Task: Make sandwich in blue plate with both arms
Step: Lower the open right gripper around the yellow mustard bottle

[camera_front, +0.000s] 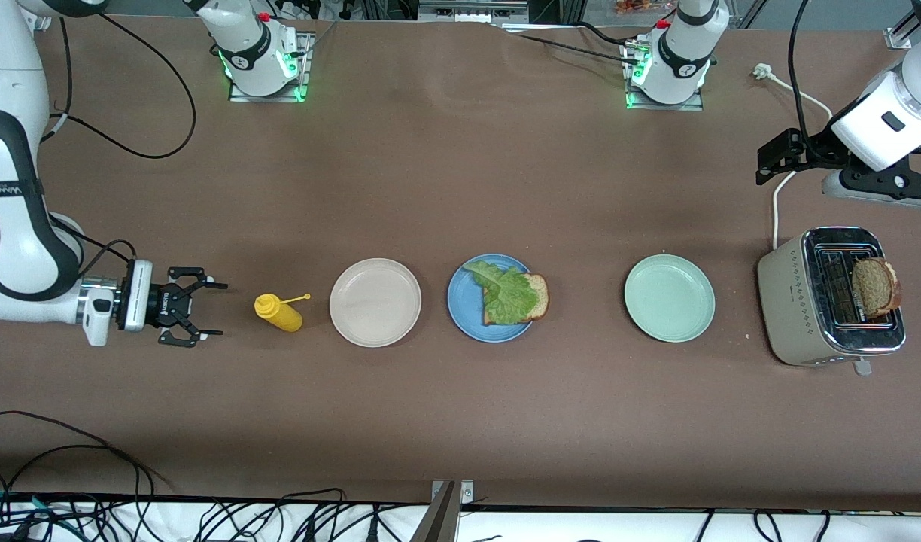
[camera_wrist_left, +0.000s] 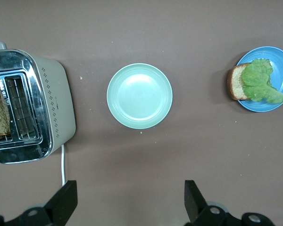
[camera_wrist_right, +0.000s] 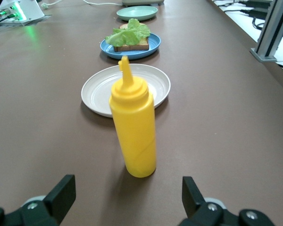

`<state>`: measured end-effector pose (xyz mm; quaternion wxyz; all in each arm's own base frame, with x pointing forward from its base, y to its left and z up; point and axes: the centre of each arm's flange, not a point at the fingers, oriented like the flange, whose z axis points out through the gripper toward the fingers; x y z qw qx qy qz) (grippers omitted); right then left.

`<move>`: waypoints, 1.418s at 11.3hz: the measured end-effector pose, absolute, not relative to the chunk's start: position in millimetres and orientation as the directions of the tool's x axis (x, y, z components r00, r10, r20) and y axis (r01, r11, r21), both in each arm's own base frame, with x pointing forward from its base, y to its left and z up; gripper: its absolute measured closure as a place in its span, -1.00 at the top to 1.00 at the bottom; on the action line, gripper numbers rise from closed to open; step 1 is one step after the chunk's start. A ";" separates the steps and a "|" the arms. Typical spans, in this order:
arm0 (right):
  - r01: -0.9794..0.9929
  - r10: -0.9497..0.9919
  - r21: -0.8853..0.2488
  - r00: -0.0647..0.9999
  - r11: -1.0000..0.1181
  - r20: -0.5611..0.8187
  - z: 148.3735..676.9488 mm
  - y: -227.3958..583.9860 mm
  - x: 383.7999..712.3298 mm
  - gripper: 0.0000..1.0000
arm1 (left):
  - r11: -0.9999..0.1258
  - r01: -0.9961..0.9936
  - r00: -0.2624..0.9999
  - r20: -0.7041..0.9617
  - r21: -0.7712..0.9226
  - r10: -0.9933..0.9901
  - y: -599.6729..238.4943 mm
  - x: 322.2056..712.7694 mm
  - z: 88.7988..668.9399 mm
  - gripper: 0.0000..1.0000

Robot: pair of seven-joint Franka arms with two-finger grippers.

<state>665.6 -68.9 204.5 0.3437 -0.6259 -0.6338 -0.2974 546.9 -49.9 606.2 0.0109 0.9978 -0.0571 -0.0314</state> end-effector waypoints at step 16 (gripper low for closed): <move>0.995 0.372 0.085 -0.097 0.050 0.923 87.2 -12.1 648.5 1.00 | -0.993 -0.113 0.991 -0.062 0.025 -0.115 -50.0 546.9 606.1 1.00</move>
